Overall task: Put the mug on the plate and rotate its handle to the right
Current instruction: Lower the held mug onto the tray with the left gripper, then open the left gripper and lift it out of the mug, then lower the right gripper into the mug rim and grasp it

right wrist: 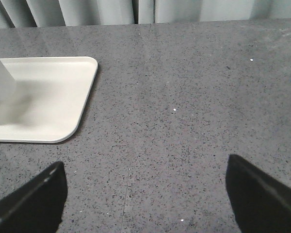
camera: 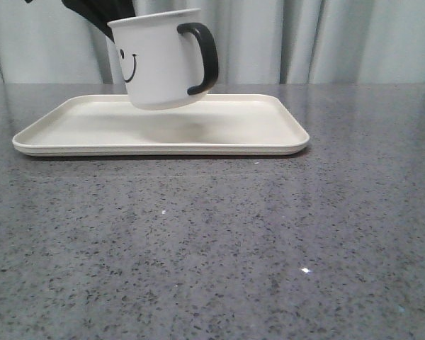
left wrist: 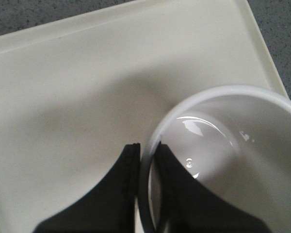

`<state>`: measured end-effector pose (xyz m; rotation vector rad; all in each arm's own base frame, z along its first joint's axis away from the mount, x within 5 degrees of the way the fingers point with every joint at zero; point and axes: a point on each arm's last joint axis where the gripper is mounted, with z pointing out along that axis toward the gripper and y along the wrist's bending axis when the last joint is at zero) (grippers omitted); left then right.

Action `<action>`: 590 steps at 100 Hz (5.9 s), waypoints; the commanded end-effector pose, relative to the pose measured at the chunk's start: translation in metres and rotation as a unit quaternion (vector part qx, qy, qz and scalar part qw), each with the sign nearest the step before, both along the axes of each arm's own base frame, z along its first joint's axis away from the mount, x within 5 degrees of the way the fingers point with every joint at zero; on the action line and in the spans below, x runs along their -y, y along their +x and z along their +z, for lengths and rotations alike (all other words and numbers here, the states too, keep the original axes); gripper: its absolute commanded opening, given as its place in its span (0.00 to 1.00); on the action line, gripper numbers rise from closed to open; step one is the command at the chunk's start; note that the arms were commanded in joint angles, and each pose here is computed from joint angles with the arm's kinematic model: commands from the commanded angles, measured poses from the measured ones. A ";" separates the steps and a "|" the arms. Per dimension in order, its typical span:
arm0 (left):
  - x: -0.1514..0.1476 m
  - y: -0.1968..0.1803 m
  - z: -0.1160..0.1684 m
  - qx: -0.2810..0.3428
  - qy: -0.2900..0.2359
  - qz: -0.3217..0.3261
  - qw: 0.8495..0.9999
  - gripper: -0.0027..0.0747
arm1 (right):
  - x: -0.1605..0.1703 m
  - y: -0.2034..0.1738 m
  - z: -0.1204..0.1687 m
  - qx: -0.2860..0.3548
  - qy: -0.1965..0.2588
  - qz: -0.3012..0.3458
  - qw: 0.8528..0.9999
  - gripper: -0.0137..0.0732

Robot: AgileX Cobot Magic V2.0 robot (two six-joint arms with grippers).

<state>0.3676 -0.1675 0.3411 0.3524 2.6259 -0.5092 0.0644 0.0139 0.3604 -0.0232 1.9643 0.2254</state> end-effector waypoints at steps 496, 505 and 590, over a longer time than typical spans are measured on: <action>-0.135 -0.250 -0.034 0.279 0.045 0.150 0.948 0.67 | -0.183 0.259 0.040 -0.075 -0.015 0.246 0.966 0.91; -0.135 -0.250 -0.034 0.279 0.045 0.150 0.948 0.67 | -0.191 0.265 0.036 -0.083 -0.013 0.238 0.968 0.91; -0.135 -0.250 -0.034 0.279 0.045 0.150 0.948 0.67 | -0.219 0.297 -0.025 -0.145 -0.015 0.225 0.963 0.85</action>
